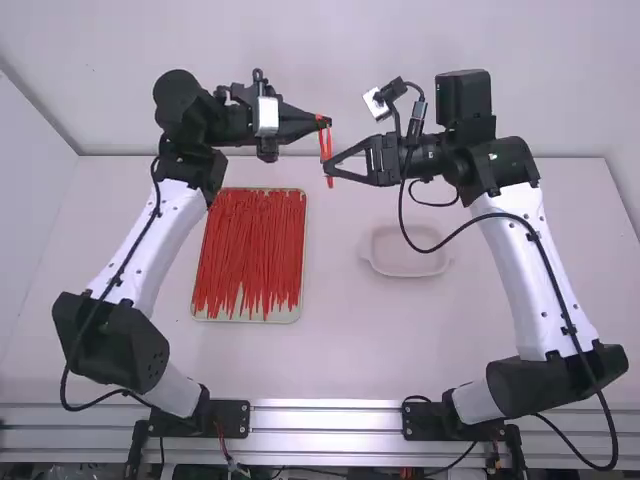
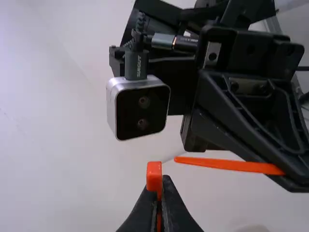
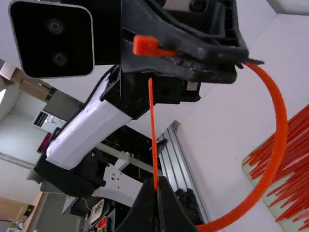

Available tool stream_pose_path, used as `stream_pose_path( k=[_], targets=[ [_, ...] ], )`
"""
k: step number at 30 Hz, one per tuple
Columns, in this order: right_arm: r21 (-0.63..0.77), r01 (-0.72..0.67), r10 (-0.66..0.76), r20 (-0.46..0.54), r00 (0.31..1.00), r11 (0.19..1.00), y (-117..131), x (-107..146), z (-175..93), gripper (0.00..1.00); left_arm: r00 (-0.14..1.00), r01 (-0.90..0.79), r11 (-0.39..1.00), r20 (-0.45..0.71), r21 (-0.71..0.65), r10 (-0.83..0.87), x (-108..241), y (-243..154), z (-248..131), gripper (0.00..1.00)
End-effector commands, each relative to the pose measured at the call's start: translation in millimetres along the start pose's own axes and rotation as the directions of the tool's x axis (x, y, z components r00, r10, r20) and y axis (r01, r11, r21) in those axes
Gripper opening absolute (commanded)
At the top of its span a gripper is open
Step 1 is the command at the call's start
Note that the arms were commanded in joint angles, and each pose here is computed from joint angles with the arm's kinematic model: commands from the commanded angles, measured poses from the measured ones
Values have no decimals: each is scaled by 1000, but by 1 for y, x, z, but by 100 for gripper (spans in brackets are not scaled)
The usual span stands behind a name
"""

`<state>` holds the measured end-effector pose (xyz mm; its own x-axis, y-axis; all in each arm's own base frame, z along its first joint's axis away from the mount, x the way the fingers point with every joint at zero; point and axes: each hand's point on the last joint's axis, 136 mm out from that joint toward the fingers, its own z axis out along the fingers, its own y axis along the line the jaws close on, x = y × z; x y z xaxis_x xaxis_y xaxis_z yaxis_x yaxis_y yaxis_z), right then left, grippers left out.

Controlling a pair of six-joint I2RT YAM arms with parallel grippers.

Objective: Fasten the cable tie

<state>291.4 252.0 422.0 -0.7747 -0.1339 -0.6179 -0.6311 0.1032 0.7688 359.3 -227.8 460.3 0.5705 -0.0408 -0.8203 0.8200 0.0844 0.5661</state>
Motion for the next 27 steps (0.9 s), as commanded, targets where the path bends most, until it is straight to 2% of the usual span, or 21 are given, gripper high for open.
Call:
stream_pose_path(
  k=[1, 22, 27],
  targets=[
    [-7, 25, -25, 8, 1000, 1000, 10, -3, -3, 0, 1000, 16, 1000, 1, -2, -16, 2, -1, 2, 2],
    [-15, 48, -47, 5, 999, 999, 12, -2, -3, 0, 1000, 11, 1000, 16, 17, -11, -2, -6, 10, 2],
    [-18, 48, -48, 4, 999, 999, 12, -2, -3, 0, 999, 47, 999, 2, -27, -47, 2, 1, 10, 2]
  ],
)
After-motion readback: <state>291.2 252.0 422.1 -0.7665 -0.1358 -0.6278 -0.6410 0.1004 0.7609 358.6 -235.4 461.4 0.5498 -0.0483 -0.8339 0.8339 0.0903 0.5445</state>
